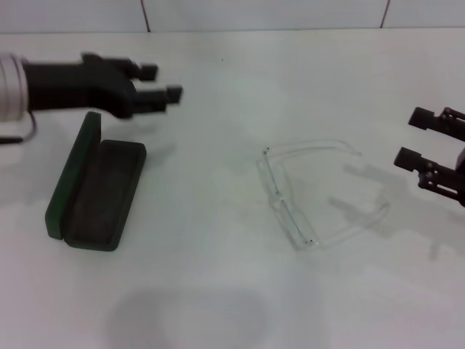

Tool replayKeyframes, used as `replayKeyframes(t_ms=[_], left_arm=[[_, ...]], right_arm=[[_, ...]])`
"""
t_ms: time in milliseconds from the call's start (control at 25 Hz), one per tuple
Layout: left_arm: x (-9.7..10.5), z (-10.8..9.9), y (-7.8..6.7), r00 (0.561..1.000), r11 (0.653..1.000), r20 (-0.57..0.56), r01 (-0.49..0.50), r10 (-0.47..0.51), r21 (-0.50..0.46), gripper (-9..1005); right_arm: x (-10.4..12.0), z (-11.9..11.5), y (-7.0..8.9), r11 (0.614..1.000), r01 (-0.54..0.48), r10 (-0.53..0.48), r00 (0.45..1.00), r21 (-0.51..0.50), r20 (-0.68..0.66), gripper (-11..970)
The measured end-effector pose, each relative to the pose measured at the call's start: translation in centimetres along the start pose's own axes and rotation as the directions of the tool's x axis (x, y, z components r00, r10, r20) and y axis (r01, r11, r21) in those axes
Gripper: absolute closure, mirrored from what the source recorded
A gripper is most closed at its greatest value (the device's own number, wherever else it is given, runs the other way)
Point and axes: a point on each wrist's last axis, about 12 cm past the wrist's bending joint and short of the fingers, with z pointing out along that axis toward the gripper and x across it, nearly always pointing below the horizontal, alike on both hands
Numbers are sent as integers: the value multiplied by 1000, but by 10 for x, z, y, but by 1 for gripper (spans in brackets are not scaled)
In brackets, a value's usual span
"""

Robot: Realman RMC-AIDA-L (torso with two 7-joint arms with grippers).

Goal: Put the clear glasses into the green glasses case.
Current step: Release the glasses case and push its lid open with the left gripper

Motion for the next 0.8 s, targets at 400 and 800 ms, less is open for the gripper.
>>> replayKeyframes(t_ms=[400, 800], left_arm=[[-34, -16, -18, 932, 916, -348, -50, -101, -399, 402], [-16, -7, -22, 855, 905, -467, 5, -224, -425, 404]], right_arm=[[11, -10, 11, 999, -22, 21, 1000, 41, 15, 306], [13, -10, 12, 999, 5, -5, 1000, 35, 9, 307]])
